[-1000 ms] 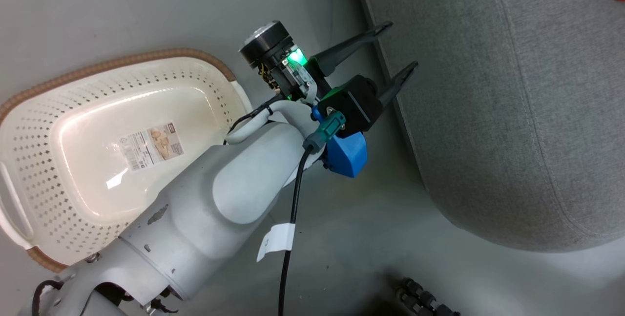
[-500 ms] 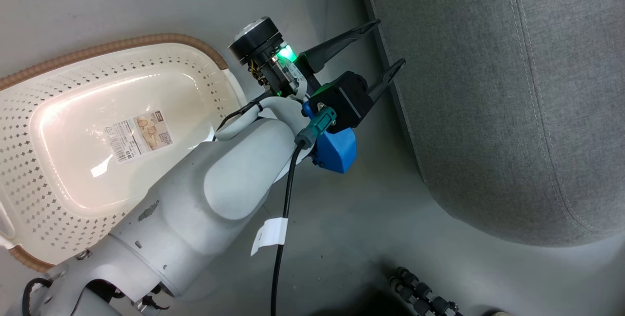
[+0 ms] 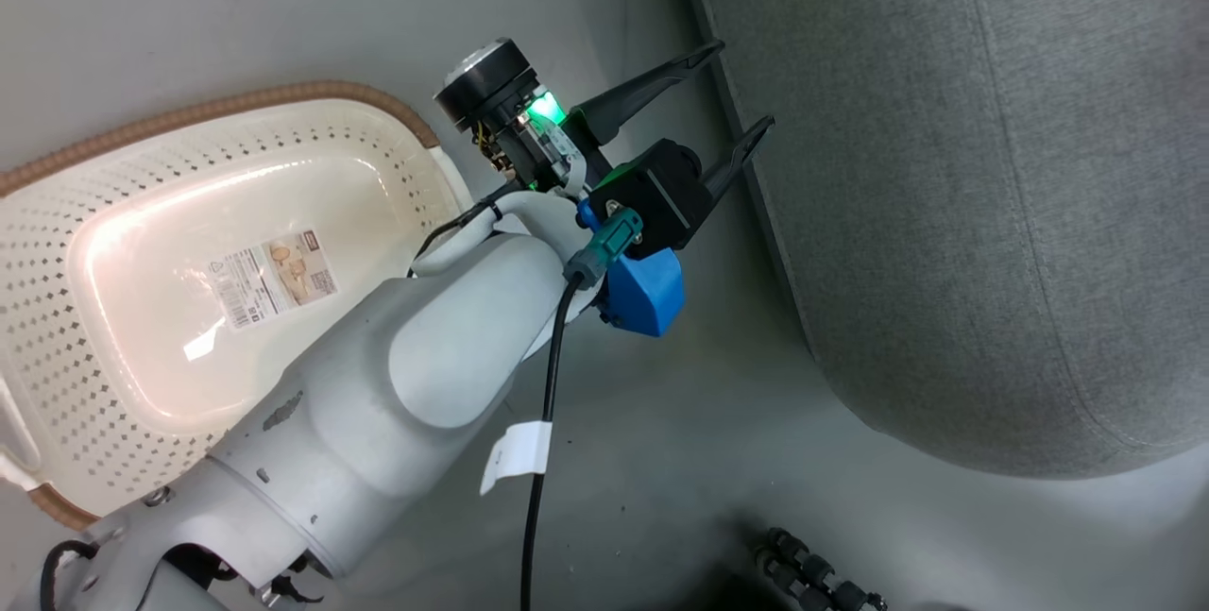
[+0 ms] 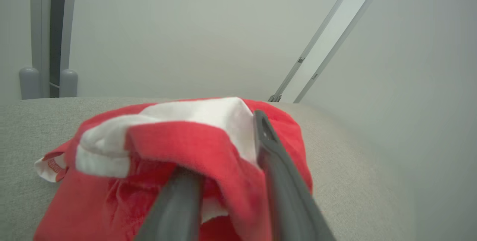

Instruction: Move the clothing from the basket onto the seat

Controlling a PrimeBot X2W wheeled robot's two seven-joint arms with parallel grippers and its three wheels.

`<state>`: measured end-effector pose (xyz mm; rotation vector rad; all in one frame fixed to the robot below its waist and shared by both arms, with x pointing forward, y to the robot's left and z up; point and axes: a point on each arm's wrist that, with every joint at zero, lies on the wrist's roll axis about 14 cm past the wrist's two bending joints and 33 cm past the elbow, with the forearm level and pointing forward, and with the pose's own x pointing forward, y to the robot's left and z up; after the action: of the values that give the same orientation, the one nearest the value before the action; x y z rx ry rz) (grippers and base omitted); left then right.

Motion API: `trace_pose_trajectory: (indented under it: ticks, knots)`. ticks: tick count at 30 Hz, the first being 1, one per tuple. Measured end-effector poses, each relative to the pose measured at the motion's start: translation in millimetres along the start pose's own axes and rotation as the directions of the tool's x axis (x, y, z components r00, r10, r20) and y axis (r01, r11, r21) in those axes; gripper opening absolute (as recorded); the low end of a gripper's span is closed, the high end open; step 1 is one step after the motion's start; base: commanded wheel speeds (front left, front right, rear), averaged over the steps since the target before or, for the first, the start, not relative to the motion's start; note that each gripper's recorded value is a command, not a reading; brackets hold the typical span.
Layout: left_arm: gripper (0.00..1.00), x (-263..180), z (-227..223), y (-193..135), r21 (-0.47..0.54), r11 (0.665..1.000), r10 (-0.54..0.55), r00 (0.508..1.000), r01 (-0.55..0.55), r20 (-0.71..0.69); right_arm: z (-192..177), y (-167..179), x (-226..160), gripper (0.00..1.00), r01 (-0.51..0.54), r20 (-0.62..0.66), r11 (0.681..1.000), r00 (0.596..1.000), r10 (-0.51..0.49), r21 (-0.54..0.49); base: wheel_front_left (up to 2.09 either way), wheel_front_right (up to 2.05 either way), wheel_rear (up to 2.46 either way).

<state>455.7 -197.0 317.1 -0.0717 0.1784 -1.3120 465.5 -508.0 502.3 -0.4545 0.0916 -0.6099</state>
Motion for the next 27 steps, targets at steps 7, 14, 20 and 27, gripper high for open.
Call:
trace_pose_trajectory:
  ticks: [7,14,20,27]
  knots:
    - [1.0,-3,28,-13,0.016,1.0,0.005,1.0,-0.005,0.019,1,-3,-34,1.0,-0.051,-0.013,0.999,0.999,0.051,-0.019,0.0,0.0,0.0]
    - [1.0,-12,66,-23,0.028,0.999,0.042,0.997,-0.044,0.062,7,-6,-72,1.0,-0.102,-0.007,0.995,0.995,0.102,-0.006,0.0,0.0,0.0]
    - [1.0,-33,106,-17,0.036,0.986,0.157,0.979,-0.163,0.128,43,5,-91,1.0,-0.16,0.1,0.986,0.983,0.155,0.045,0.0,0.0,0.0]
    - [1.0,-79,153,4,0.046,0.928,0.351,0.909,-0.37,0.224,85,46,-113,1.0,-0.303,0.23,0.948,0.934,0.274,0.099,0.0,0.0,0.0]
